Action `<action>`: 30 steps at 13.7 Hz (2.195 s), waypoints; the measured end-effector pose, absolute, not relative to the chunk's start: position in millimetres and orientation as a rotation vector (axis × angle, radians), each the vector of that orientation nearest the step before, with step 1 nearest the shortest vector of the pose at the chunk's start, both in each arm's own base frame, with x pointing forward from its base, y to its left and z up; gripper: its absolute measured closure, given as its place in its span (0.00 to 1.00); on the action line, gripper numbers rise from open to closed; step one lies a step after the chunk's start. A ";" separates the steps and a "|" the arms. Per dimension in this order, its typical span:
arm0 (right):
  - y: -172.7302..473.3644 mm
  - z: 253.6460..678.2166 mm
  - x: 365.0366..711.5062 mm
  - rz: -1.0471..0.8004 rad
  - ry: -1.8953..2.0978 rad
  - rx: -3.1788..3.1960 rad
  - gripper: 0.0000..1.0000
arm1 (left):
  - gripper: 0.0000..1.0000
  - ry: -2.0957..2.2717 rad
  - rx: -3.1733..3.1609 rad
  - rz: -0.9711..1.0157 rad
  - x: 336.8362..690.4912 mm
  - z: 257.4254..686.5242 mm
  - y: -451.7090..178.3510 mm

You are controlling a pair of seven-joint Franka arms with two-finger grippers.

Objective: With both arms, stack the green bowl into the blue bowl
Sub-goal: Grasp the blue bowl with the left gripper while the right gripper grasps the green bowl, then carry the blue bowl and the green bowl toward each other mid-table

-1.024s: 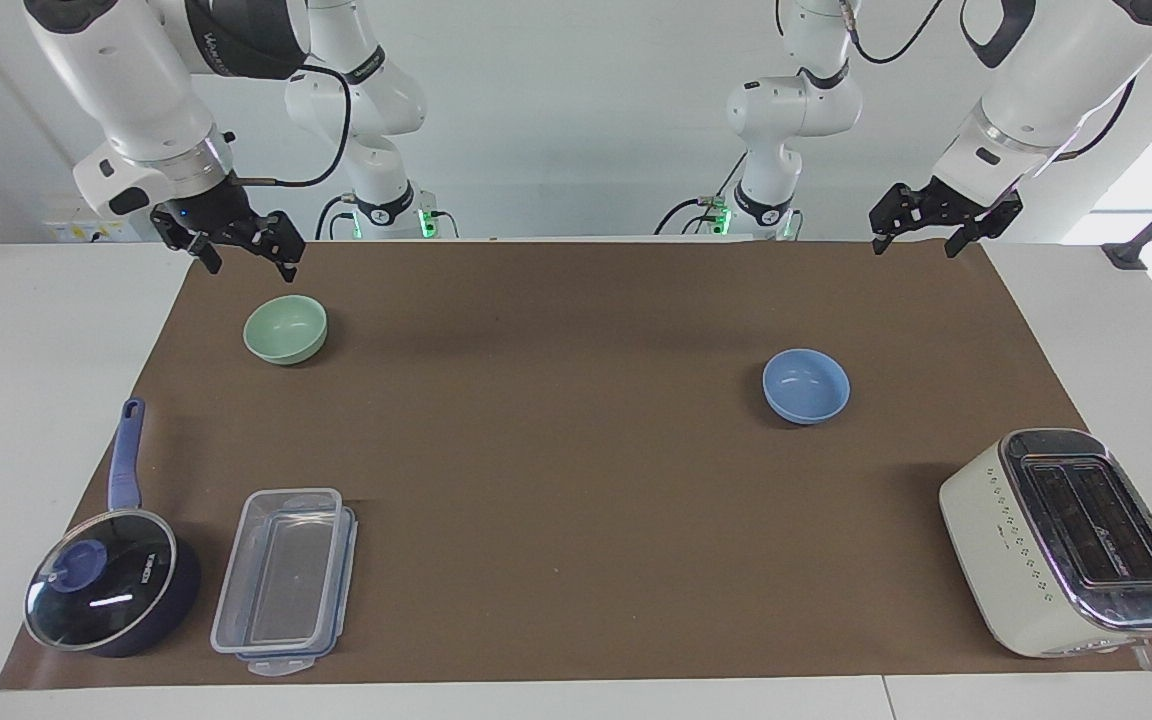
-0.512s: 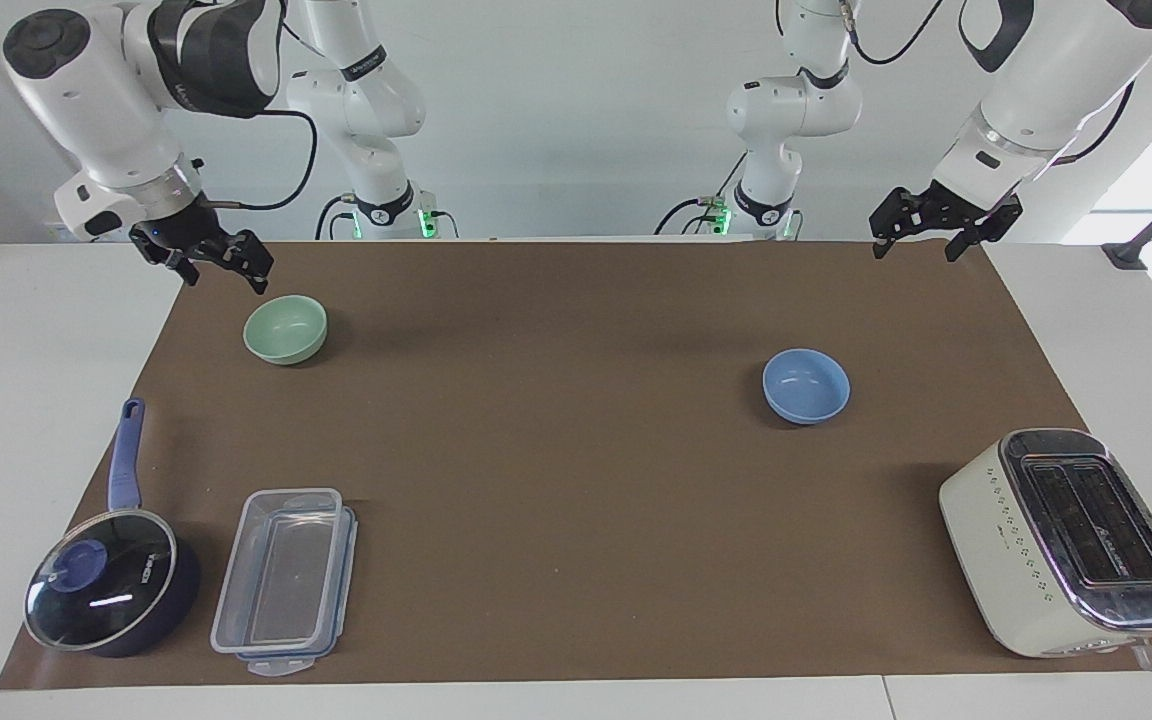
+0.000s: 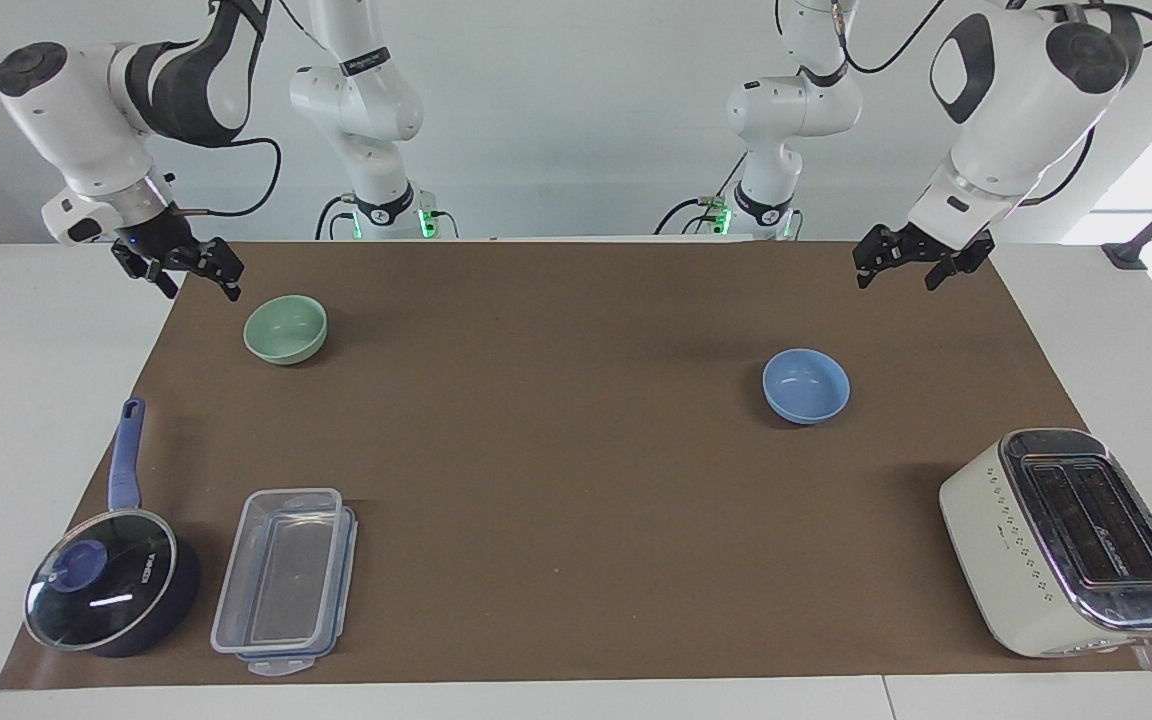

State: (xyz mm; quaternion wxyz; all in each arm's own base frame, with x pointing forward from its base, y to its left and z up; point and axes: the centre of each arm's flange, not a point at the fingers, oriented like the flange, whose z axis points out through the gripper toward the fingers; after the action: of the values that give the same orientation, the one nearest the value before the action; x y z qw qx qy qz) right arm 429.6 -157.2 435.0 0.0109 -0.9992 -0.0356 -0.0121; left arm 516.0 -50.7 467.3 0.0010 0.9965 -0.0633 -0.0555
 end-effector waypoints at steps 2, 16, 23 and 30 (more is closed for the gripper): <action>-158.8 406.7 427.7 -0.058 -0.216 -3.119 0.00 | 0.00 -0.224 3.128 -0.136 509.8 426.0 -50.1; -167.8 329.1 394.2 -0.048 -0.104 -3.070 0.20 | 0.26 -0.233 3.120 -0.068 517.4 339.8 -48.2; -174.2 325.9 389.7 -0.078 -0.073 -3.081 0.95 | 0.96 -0.220 3.121 -0.033 521.2 339.1 -45.0; -155.2 384.8 428.4 -0.080 -0.171 -3.064 0.96 | 0.96 0.101 3.045 -0.185 564.8 412.4 -78.5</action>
State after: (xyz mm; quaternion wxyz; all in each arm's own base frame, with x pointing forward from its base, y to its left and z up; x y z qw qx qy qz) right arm 428.4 -155.2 384.8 0.0359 -0.9975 -0.0558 -0.0262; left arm 564.8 -78.5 412.4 0.0448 0.9966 0.0330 -0.0606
